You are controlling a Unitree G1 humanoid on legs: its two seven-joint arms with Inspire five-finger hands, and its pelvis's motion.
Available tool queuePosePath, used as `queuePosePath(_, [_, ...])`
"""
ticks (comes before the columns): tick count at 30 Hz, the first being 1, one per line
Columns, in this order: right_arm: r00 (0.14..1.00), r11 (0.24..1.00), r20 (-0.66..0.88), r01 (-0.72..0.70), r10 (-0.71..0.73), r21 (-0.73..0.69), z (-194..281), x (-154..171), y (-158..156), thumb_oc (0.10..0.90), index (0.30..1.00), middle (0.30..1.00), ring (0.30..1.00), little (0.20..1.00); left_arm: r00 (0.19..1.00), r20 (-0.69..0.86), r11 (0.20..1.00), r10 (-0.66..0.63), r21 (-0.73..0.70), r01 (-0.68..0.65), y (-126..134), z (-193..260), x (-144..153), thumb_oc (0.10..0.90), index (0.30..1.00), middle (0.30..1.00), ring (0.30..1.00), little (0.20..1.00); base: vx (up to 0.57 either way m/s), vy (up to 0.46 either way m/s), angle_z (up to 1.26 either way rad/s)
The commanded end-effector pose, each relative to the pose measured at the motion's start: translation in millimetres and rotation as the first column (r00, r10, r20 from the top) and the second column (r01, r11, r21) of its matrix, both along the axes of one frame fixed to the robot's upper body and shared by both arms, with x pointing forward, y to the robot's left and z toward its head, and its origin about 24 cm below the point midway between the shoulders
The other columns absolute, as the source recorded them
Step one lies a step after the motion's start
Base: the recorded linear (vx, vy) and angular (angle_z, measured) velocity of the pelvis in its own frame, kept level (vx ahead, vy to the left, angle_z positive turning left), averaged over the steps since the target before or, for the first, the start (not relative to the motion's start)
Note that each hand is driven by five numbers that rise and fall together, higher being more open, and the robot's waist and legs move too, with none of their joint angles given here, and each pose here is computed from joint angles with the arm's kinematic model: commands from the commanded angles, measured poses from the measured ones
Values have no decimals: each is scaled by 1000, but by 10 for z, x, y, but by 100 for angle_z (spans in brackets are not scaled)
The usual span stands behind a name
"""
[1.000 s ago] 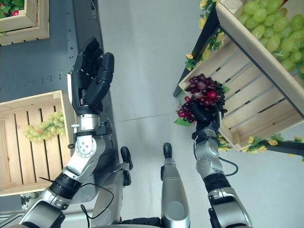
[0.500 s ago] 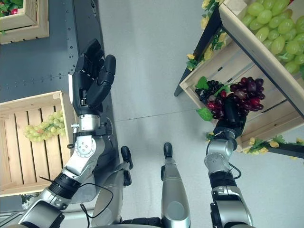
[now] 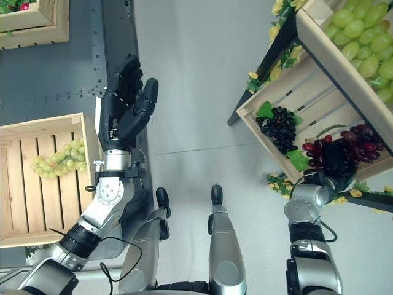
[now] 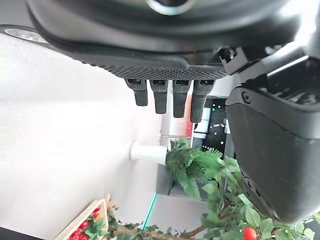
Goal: Pick up the fruits from the basket on one side to the basket on the other side
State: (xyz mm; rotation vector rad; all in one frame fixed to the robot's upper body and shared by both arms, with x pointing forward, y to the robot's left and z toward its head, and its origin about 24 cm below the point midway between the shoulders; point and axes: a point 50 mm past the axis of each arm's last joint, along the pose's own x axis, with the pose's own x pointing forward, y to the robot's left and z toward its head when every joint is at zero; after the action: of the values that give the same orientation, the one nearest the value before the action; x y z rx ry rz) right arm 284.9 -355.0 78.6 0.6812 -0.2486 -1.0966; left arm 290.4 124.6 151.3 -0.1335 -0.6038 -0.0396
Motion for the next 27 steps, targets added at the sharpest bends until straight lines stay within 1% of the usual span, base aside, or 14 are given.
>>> queuePosePath(1, [983,923,67,181,-168,-340,859,-121,-423,800,900,900,900,900,966,239,995,-95,10,95,-96,505,-89,800,900,900,900,900,-14,-51,10])
queuePosePath(4, [965,868,-125,145,-230,-475,870,-101,-467,800,900,900,900,900,965,237,993,-114,35,109,-120,496,-93,800,900,900,900,900,-21,-43,7])
queuePosePath(5, [961,862,-143,139,-236,-487,878,-100,-472,800,900,900,900,900,964,237,993,-118,39,112,-119,494,-97,800,900,900,900,900,-52,-31,7])
queuePosePath(6, [949,837,-201,102,-245,-537,895,-80,-471,800,900,900,900,900,963,237,992,-125,49,117,-122,483,-107,800,900,900,900,900,-27,-17,7])
queuePosePath(10, [907,776,-318,14,-275,-631,951,-26,-450,800,900,900,900,900,960,241,989,-143,68,130,-126,472,-123,800,900,900,900,900,-12,-6,3])
queuePosePath(13, [898,762,-341,-12,-276,-647,981,-7,-440,800,900,900,900,900,957,245,987,-154,72,141,-132,488,-135,800,900,900,900,900,0,0,0])
queuePosePath(18, [900,743,-369,-80,-232,-664,977,43,-407,800,900,900,900,900,956,246,987,-160,74,146,-121,506,-118,800,900,900,900,900,0,0,0])
queuePosePath(21, [881,723,-413,-129,-231,-679,934,55,-391,800,900,900,900,900,955,245,985,-167,78,152,-122,508,-115,800,900,900,900,900,0,0,0])
queuePosePath(24, [882,722,-403,-112,-244,-683,934,42,-388,800,900,900,900,900,954,247,985,-169,84,152,-121,510,-119,800,900,900,900,900,0,0,0])
queuePosePath(27, [888,703,-375,-89,-265,-706,956,35,-367,800,900,900,900,900,957,243,986,-160,83,144,-124,501,-117,800,900,900,900,900,0,0,0])
